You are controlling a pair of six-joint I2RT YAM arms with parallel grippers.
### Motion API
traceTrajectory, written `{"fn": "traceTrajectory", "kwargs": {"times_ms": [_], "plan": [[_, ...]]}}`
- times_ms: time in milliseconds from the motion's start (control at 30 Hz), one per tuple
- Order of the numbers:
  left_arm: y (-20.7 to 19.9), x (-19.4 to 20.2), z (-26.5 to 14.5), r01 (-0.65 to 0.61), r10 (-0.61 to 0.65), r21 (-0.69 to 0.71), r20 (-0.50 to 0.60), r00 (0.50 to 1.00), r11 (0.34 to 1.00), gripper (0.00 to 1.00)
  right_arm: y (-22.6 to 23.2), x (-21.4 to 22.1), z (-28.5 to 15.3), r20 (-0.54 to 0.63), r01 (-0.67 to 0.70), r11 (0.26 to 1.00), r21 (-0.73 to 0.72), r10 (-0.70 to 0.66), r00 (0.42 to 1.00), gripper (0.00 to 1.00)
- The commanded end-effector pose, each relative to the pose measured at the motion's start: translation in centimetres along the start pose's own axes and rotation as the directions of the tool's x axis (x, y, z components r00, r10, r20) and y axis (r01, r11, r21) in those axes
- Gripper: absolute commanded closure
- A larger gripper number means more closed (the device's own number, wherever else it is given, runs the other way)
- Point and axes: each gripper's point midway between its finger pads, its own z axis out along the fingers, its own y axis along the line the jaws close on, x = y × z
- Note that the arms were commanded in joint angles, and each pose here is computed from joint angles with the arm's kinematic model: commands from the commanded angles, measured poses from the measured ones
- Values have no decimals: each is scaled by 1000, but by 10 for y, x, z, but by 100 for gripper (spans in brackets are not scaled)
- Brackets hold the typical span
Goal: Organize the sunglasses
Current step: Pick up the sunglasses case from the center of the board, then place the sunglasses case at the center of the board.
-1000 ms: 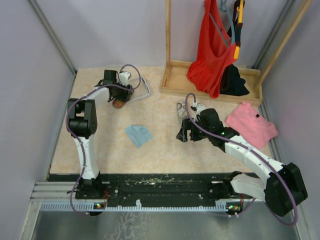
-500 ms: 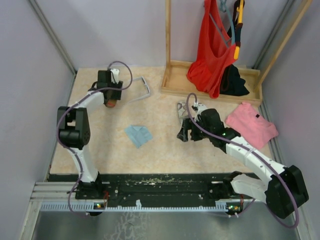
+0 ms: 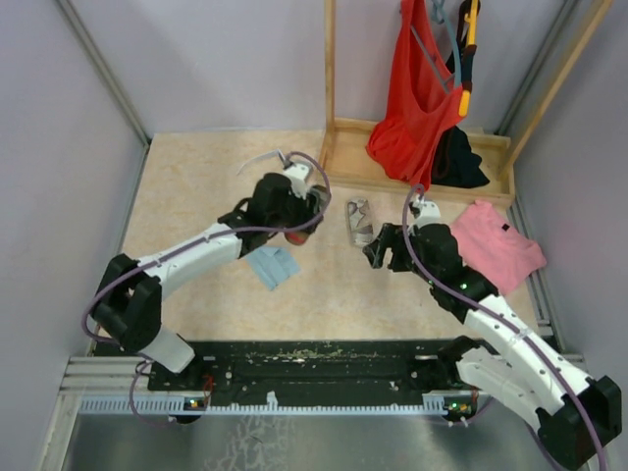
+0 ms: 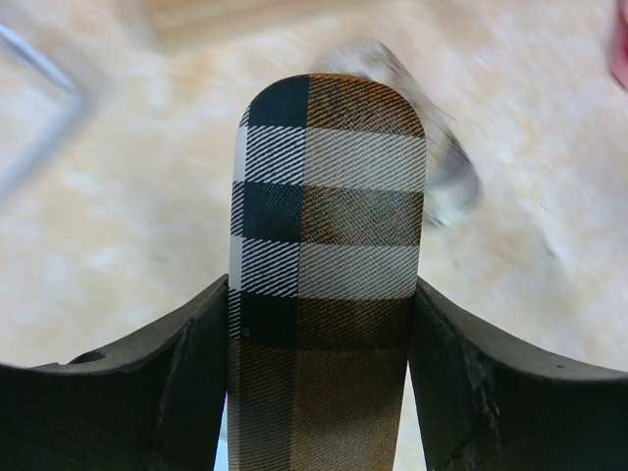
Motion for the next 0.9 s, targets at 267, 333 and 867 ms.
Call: {"fn": "traceTrajectory", "kwargs": {"times_ms": [267,333,867], "plan": [[-128,123,-2,30,-6,97,-237,971,995,62,-24,-39,-49,316,-161,984,76,129,940,21],[-134,137,-2,20,6,96,-261,965,995,62,-26,-38,-51,312,-160,983,86,126,942,21],[-127,196,-2,-68,87,62,-384,919,996,39,-25,-29,-48,261,-135,987,91,107,959,21]]}}
